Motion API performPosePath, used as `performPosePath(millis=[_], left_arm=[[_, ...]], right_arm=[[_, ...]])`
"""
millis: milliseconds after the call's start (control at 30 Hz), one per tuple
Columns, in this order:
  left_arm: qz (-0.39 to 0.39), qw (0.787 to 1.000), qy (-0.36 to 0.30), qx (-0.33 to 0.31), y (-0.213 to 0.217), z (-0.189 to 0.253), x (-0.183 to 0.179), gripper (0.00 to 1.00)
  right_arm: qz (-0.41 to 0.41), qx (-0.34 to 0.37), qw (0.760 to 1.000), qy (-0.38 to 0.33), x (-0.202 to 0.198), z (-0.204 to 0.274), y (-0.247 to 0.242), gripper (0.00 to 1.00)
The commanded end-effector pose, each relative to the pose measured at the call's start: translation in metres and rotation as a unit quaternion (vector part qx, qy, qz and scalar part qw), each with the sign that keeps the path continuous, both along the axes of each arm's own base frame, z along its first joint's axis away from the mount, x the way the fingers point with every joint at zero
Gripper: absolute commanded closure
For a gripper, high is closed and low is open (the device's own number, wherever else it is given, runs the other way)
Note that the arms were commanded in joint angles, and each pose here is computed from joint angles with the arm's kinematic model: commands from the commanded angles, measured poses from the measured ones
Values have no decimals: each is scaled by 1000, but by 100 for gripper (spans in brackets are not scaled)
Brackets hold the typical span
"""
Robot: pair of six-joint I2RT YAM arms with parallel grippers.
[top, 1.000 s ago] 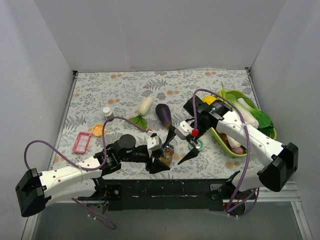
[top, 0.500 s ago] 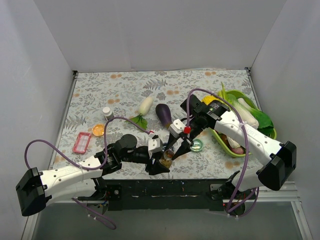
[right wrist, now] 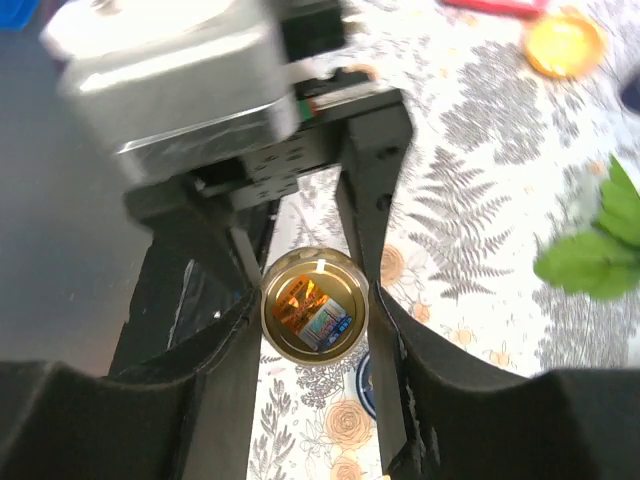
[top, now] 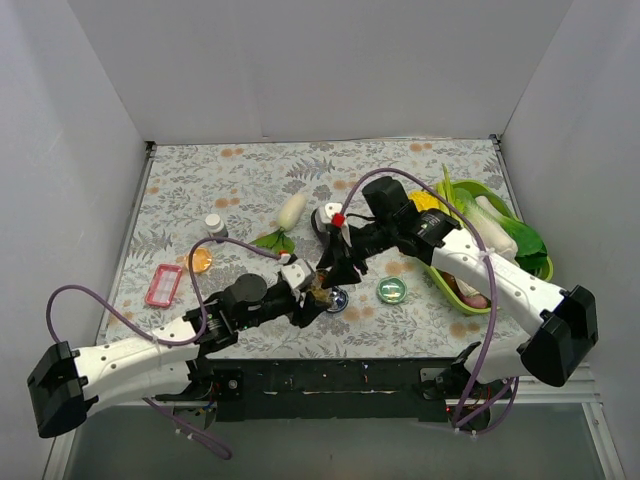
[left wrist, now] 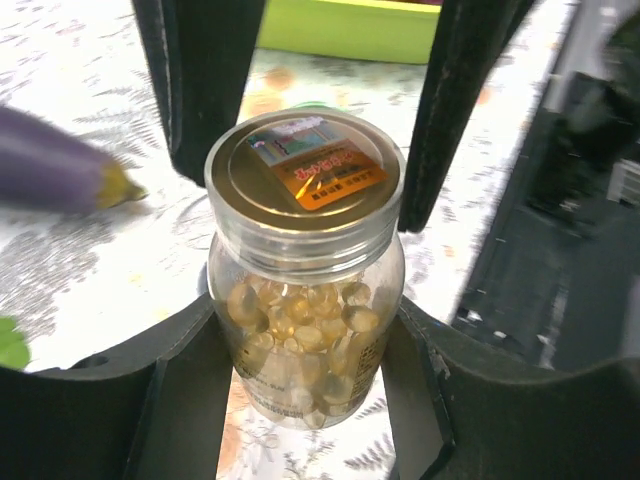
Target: Sort the pills into containers
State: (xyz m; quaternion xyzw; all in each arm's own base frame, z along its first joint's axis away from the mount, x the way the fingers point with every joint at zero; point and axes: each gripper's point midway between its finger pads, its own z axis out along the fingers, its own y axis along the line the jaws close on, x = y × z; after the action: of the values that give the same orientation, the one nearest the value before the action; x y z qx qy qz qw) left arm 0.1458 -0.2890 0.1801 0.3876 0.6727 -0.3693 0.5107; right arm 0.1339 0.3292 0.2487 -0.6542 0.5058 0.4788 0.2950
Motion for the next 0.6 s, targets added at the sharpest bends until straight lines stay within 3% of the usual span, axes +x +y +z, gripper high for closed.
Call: performPosePath(millis=[0, 133, 167, 200, 233, 300, 333, 400, 533, 567], left_arm=[[177, 973, -86, -124, 4, 88, 71, 100], [240, 964, -78, -83, 6, 74, 97, 100], [240, 965, -73, -70, 5, 68, 99, 100], [235, 968, -71, -59, 4, 62, 99, 100], [223, 971, -67, -49, 1, 54, 96, 100], [180, 982, -56, -32, -6, 37, 84, 100], [154, 986, -55, -30, -9, 34, 77, 100], [93, 995, -37, -18, -15, 17, 55, 100], [4, 1000, -17, -8, -17, 4, 20, 100], [-10, 1000, -16, -10, -16, 6, 13, 100]], right_arm=[[-265, -113, 947, 141, 56, -52, 4, 99], [-300, -107, 927, 196, 61, -49, 6, 99], [-301, -98, 925, 209, 65, -45, 4, 92], [-282, -82, 930, 221, 60, -35, 4, 84], [-270, -66, 937, 211, 61, -28, 4, 67], [-244, -35, 950, 193, 59, -6, 0, 46], [-220, -18, 962, 163, 57, 2, -1, 27], [-186, 12, 972, 141, 45, 26, -5, 11], [-107, 44, 991, 63, 30, 43, -15, 7], [-82, 56, 995, 17, 32, 45, -17, 6]])
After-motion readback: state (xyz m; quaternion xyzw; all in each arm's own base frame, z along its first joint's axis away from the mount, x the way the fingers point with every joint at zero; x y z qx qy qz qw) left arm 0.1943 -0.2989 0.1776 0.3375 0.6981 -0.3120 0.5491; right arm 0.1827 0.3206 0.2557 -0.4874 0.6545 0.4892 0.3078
